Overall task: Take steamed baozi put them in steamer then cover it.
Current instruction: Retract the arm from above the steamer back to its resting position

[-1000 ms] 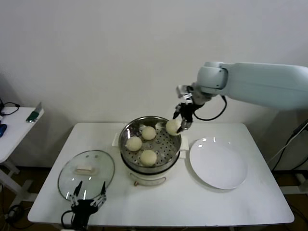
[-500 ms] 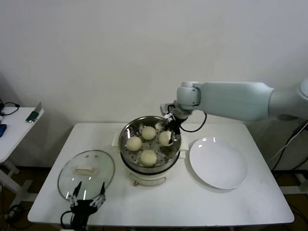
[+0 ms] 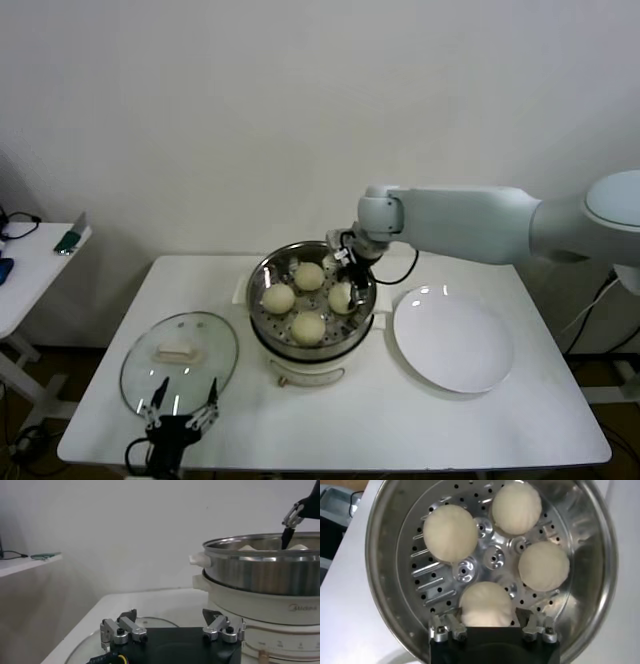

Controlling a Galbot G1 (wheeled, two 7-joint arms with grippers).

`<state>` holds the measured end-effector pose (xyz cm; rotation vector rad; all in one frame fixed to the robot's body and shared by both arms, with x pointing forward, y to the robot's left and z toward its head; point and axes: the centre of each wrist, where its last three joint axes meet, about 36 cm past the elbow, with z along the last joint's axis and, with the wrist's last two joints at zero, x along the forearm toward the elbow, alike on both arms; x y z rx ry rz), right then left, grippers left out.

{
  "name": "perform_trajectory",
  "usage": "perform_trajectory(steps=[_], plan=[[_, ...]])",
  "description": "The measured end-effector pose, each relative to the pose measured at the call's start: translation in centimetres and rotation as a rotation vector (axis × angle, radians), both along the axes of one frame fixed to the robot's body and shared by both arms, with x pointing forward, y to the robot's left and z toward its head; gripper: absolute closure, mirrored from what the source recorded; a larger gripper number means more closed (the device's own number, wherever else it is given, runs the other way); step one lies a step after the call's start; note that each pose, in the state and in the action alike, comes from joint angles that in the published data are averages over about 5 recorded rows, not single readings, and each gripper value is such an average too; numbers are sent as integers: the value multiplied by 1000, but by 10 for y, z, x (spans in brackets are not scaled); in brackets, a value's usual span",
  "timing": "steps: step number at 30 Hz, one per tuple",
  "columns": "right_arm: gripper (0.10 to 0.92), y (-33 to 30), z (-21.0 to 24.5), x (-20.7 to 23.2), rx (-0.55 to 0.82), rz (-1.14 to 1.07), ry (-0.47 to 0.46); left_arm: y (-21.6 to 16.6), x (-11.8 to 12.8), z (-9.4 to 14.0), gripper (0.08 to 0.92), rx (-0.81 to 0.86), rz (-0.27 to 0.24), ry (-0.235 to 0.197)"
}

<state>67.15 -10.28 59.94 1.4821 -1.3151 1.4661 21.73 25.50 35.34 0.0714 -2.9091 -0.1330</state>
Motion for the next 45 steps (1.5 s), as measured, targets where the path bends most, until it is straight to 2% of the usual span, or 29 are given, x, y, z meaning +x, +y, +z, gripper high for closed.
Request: perform_trajectory(steps=[2, 11, 14, 19, 28, 39, 45], plan=[[207, -1, 7, 2, 17, 1, 4, 1, 0, 1, 177, 1, 0, 0], [199, -38, 65, 10, 174, -78, -7, 2, 4, 5, 177, 1, -1, -5], [199, -62, 75, 9, 277, -151, -47, 3, 6, 4, 177, 8, 0, -8], [200, -109, 69, 0, 502, -309, -167, 6, 10, 3, 177, 38, -1, -28], [200, -194, -1, -49, 869, -626, -352, 17, 21, -2, 177, 159, -13, -82], [200, -253, -104, -129, 1209, -826, -523, 21, 26, -3, 177, 296, -40, -105], [200, -282, -181, -199, 1321, -970, -587, 28, 26, -4, 177, 386, -52, -116]])
